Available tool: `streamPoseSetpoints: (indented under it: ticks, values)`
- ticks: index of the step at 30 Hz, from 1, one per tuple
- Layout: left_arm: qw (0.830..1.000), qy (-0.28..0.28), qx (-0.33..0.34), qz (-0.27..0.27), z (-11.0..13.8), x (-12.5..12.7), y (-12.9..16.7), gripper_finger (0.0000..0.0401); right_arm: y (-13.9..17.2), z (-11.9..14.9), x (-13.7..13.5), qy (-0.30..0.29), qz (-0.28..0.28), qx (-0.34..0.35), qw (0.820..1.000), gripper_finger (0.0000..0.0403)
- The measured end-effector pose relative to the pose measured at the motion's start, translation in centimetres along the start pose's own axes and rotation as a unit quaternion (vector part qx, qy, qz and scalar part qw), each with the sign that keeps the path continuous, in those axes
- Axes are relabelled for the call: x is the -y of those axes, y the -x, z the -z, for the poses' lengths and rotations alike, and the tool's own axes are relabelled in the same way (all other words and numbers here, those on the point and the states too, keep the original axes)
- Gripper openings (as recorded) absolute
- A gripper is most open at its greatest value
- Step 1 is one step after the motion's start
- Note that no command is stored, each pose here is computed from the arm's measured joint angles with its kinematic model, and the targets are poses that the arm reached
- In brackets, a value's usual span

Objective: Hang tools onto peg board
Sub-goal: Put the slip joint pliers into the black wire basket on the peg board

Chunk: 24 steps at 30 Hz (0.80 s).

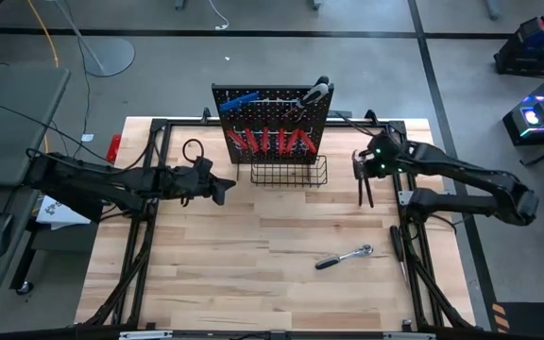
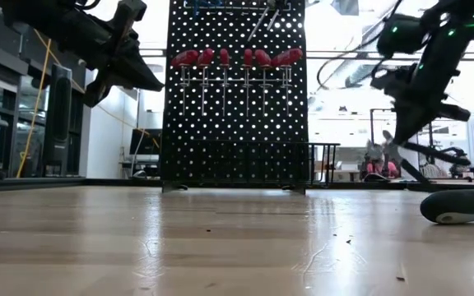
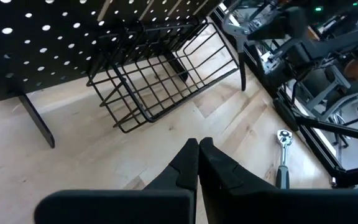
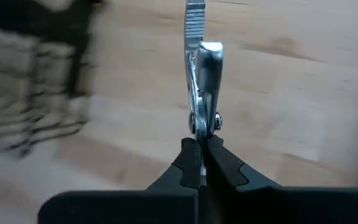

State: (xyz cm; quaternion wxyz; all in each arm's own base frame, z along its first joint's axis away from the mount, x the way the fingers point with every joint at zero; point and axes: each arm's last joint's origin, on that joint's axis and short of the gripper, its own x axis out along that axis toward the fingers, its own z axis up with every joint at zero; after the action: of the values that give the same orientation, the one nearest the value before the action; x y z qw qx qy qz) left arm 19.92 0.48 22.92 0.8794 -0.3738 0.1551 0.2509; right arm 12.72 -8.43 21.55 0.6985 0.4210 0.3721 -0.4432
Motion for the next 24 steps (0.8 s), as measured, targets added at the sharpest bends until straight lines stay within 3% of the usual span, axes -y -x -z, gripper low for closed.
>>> streamPoseSetpoints:
  ticks: [6,13,18,24]
  values:
    - [1.0,-0.009,-0.001,-0.001,-0.1,-0.1,0.0,0.0,3.2,1.3,-0.9,0.132,-0.113,-0.009,0.985,0.0002]
    - [1.0,-0.012,-0.012,-0.012,0.1,-0.3,0.0,0.0,8.5,1.0,-4.2,0.282,-0.161,0.054,0.944,0.0001]
    - [1.0,-0.001,-0.016,-0.015,0.2,-0.4,0.0,0.0,10.2,1.0,-7.3,0.392,-0.135,0.075,0.907,0.0]
    - [1.0,0.01,-0.017,-0.014,0.2,-0.4,0.0,0.0,9.4,1.2,-11.4,0.513,-0.093,0.078,0.85,0.0]
